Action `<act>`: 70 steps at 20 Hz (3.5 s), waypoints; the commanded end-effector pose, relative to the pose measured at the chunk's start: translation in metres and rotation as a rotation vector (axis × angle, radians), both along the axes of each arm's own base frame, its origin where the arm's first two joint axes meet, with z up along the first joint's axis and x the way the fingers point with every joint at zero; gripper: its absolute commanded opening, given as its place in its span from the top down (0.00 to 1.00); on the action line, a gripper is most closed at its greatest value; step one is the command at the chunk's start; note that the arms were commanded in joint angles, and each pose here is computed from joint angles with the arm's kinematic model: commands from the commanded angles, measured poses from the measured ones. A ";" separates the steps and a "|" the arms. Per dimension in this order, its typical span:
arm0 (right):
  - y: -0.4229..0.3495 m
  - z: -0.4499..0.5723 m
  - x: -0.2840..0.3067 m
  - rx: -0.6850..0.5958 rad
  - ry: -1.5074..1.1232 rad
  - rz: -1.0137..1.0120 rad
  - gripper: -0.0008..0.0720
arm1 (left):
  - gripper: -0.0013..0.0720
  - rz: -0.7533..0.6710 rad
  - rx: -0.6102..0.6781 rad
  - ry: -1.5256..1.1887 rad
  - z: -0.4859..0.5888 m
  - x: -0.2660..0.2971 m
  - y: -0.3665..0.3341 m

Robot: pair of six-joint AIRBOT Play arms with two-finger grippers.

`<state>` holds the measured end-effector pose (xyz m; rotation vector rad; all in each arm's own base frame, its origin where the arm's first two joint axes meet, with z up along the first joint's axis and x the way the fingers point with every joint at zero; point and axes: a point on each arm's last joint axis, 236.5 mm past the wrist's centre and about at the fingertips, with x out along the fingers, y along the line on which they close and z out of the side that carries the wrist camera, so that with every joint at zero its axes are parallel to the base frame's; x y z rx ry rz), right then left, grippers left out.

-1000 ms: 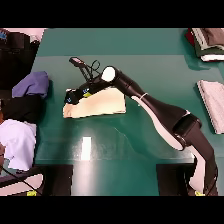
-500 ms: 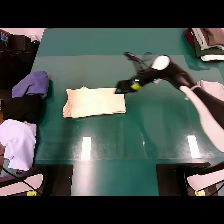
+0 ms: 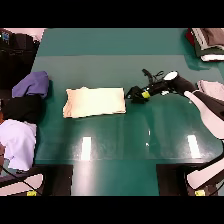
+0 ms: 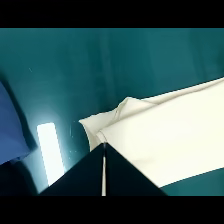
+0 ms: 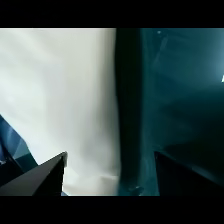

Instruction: Fold the shirts.

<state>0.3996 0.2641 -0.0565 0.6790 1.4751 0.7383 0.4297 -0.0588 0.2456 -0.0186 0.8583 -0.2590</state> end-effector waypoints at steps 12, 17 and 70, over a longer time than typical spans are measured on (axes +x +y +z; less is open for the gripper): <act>0.097 0.036 0.003 0.240 -0.161 0.096 0.97 | 0.95 -0.011 0.004 0.044 -0.007 -0.008 -0.001; -0.024 0.112 0.070 0.138 -0.375 -0.100 0.97 | 0.95 -0.013 0.006 0.057 -0.009 -0.011 -0.001; -0.527 0.137 -0.170 -0.982 0.250 -0.876 0.08 | 0.95 -0.043 0.008 0.163 -0.022 -0.033 -0.004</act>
